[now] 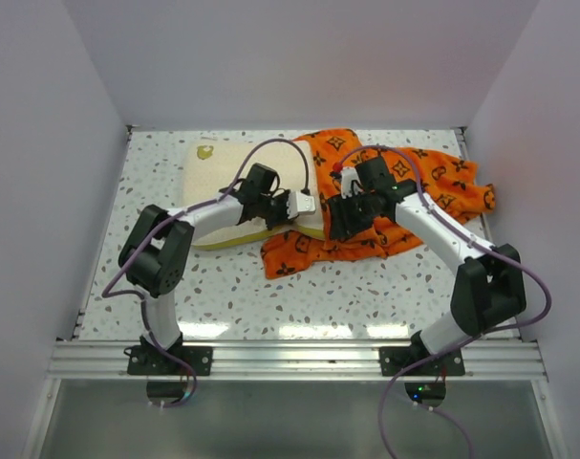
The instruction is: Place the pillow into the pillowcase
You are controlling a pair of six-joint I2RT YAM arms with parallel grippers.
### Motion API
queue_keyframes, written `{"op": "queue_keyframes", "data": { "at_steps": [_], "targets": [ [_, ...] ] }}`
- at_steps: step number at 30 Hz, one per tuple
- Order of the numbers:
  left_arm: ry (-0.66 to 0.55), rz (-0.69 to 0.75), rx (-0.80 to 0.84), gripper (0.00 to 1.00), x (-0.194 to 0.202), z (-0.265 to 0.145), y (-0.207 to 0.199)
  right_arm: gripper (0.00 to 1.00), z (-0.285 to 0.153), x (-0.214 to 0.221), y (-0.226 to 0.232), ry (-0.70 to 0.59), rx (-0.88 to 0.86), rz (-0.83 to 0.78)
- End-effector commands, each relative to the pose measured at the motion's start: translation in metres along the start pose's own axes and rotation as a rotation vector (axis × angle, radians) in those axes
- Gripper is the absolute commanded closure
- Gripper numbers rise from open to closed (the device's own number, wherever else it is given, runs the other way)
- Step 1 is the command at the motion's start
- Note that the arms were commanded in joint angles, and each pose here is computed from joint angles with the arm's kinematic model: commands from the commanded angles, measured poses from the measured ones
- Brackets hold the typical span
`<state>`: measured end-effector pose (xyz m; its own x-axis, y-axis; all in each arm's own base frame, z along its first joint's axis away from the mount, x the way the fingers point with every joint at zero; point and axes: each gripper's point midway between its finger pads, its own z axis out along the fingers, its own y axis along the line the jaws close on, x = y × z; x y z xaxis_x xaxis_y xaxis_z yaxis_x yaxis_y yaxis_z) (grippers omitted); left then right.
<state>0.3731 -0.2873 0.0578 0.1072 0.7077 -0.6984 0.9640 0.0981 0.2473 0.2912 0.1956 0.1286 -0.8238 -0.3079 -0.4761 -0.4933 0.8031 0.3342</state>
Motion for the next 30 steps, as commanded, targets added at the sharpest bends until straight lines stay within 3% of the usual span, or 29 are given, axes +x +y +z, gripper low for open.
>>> {"op": "queue_keyframes", "data": {
  "at_steps": [1,4,10,13,14,19,20,21,26,30],
  "targets": [
    [-0.093,-0.114,0.06,1.0,-0.029,0.006,-0.005,0.49,0.008,-0.025,-0.002,-0.104,0.06,-0.022],
    [-0.089,-0.167,0.082,1.0,-0.029,0.007,-0.01,0.4,0.018,-0.033,-0.014,-0.128,0.13,-0.017],
    [-0.124,-0.24,0.083,1.0,-0.038,0.004,-0.01,0.46,0.034,-0.032,-0.046,-0.091,0.282,0.012],
    [-0.158,-0.301,0.087,1.0,-0.049,0.003,-0.006,0.79,0.039,-0.035,-0.039,-0.08,0.242,0.005],
    [-0.187,-0.351,0.093,1.0,-0.056,0.002,-0.004,1.0,0.039,-0.037,-0.028,-0.086,0.187,0.004],
    [-0.326,-0.527,0.101,1.0,-0.09,-0.013,0.017,1.0,0.016,-0.06,0.044,-0.197,-0.163,-0.002],
    [-0.405,-0.52,0.1,1.0,-0.106,-0.018,0.025,1.0,0.014,-0.058,0.057,-0.178,-0.23,0.017],
    [-0.428,-0.619,0.121,1.0,-0.11,-0.022,0.023,1.0,0.007,-0.062,0.07,-0.171,-0.301,0.015],
    [-0.559,-0.722,0.144,1.0,-0.139,-0.04,0.024,1.0,-0.016,-0.072,0.088,-0.176,-0.357,0.016],
    [-0.576,-0.806,0.185,1.0,-0.137,-0.034,0.004,1.0,-0.031,-0.069,0.115,-0.184,-0.49,0.081]
  ]
}}
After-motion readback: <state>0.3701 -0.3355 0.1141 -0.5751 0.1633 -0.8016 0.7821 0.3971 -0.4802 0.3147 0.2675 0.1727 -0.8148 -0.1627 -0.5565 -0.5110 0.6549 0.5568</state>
